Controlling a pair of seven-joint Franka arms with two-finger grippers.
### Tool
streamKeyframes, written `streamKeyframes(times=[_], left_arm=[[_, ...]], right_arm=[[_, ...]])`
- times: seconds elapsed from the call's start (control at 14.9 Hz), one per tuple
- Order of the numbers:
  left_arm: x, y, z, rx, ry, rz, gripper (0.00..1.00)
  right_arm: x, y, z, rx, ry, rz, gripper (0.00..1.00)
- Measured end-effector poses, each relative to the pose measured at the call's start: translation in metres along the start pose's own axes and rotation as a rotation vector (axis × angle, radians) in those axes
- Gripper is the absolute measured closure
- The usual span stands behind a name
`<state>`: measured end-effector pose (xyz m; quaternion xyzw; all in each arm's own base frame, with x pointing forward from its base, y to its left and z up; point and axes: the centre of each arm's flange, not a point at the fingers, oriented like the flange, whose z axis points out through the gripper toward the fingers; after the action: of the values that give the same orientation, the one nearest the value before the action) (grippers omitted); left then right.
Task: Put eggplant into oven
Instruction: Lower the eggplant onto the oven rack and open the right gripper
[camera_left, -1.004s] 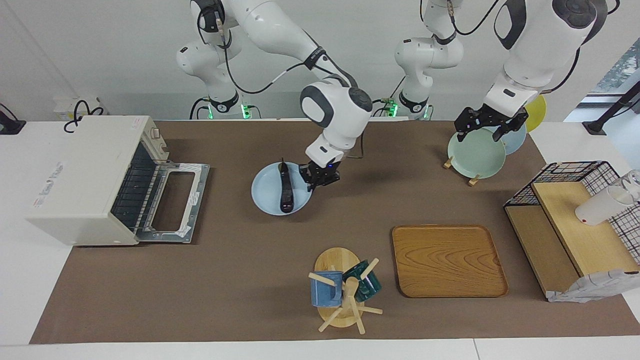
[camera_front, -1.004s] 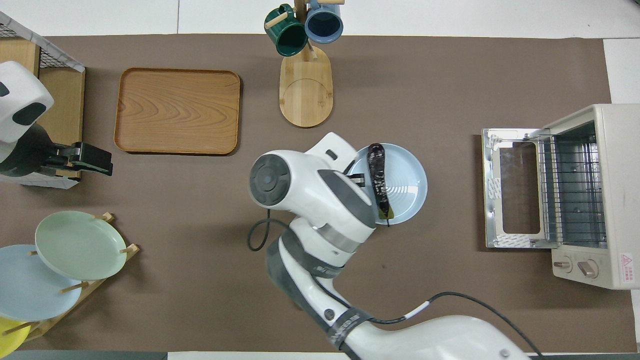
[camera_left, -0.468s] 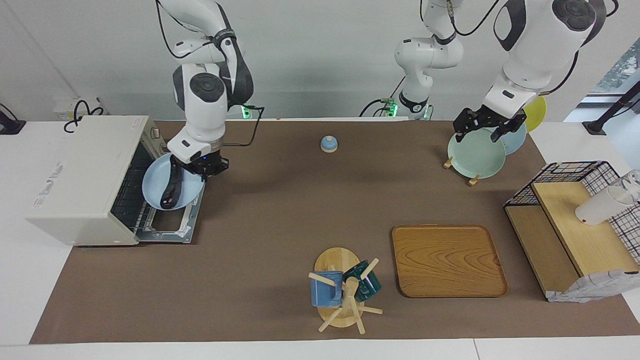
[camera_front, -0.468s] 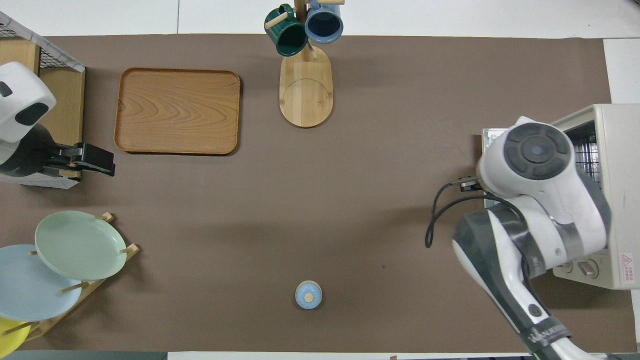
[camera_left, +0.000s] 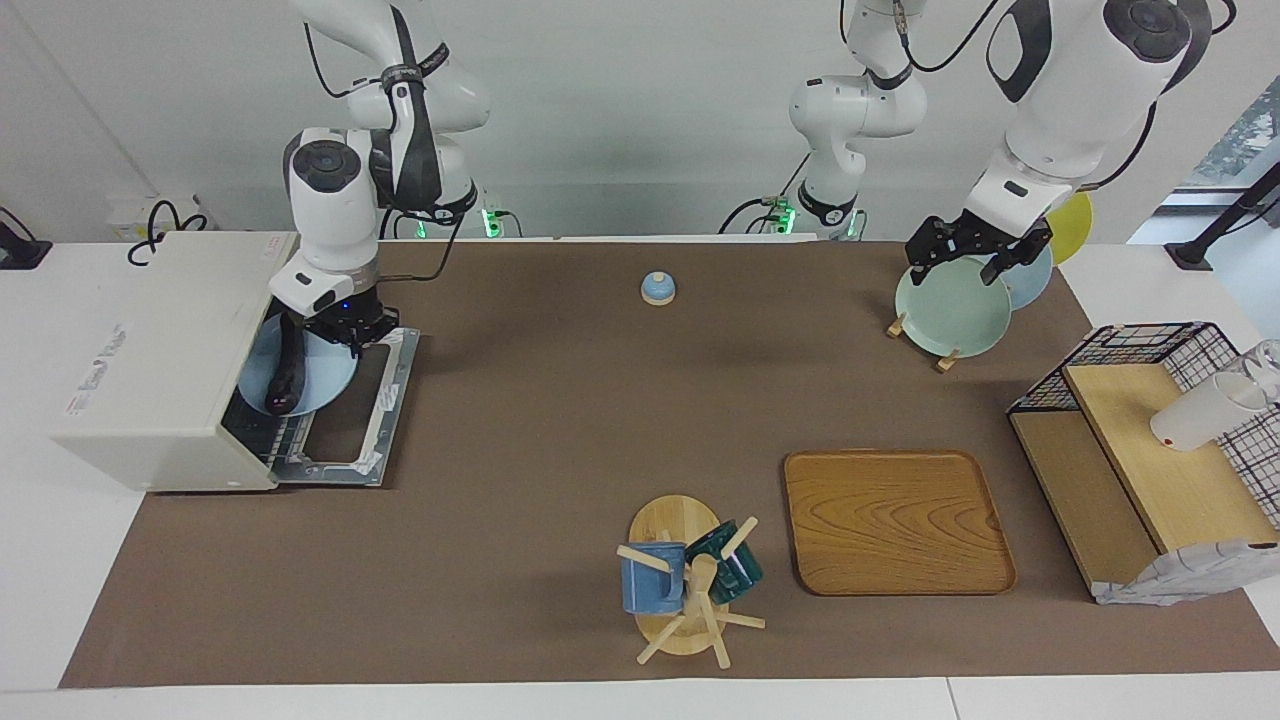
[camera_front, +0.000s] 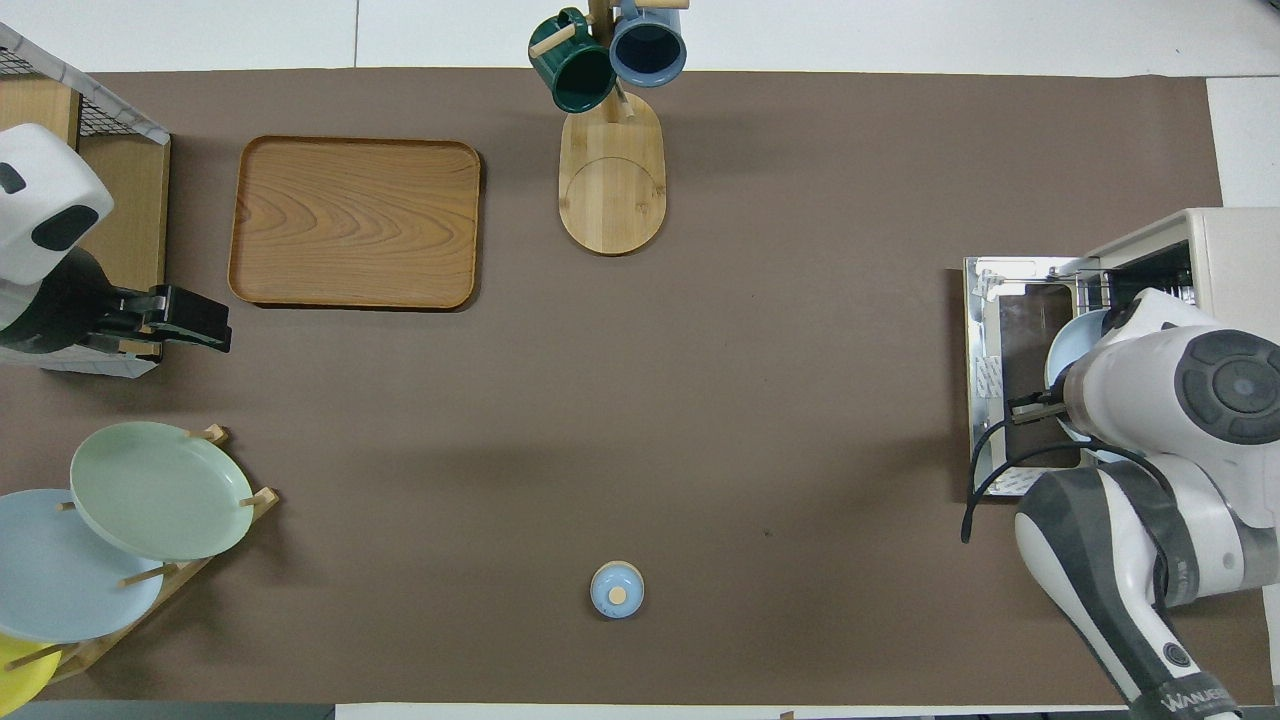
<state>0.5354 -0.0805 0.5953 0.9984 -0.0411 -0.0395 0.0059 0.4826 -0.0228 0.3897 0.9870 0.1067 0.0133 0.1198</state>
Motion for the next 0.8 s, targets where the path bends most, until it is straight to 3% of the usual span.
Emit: streamKeyframes(times=[0.54, 0.67, 0.8], left_arm=[[0.000, 0.000, 0.000, 0.000, 0.000, 0.001, 0.00], [0.000, 0.000, 0.000, 0.000, 0.000, 0.000, 0.00], [0.000, 0.000, 0.000, 0.000, 0.000, 0.000, 0.00]], right_arm=[[-0.006, 0.011, 0.011, 0.004, -0.012, -0.007, 0.97], [-0.007, 0.012, 0.014, 0.005, -0.019, -0.006, 0.93], [-0.007, 0.012, 0.017, 0.006, -0.024, -0.005, 0.80]])
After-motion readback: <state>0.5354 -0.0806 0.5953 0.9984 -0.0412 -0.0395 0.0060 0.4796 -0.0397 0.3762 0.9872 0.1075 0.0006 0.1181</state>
